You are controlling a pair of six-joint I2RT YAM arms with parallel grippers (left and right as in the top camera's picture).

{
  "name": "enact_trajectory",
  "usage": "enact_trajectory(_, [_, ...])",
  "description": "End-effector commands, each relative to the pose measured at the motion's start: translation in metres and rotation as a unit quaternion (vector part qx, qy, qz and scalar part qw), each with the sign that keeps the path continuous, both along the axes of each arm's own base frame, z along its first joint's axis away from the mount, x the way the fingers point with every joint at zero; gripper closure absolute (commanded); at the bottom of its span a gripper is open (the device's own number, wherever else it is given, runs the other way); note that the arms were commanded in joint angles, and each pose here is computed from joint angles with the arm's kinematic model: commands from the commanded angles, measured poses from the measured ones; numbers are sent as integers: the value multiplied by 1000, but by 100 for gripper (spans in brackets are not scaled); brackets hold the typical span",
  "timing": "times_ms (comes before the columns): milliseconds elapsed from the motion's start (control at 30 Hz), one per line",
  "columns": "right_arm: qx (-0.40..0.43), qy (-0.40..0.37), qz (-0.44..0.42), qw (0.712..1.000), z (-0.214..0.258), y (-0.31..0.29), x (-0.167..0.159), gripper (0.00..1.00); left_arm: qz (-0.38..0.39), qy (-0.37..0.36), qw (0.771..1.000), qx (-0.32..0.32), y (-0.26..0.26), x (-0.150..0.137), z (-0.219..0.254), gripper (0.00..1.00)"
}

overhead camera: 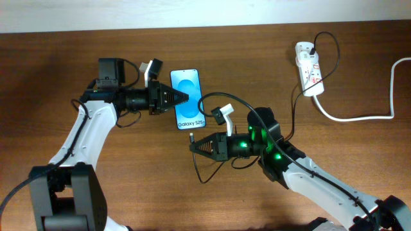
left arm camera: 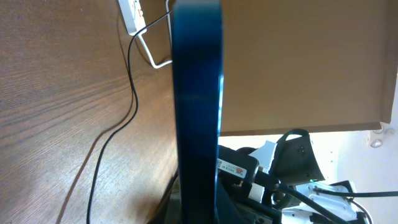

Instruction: Plug charger to phone and switch on socket

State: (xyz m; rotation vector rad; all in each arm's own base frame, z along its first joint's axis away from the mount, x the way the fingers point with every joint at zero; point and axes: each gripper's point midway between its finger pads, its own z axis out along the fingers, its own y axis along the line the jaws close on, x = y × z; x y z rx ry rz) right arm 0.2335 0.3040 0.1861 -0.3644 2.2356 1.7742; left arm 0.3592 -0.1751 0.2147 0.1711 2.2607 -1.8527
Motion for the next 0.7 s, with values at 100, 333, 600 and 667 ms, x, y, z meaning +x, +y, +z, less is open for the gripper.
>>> enact_trajectory(100, [0, -7, -5, 1000, -1, -3, 5, 96, -10, -5, 1000, -19, 0, -2, 10, 100])
enact_trajectory(333, [-1, -7, -20, 1000, -1, -10, 13, 96, -10, -5, 1000, -19, 0, -2, 10, 100])
enact_trajectory(600, [-2, -7, -23, 1000, -2, -10, 14, 96, -10, -5, 1000, -19, 0, -2, 10, 100])
enact_trajectory(667, [-2, -7, -21, 1000, -2, -9, 13, 96, -10, -5, 1000, -19, 0, -2, 10, 100])
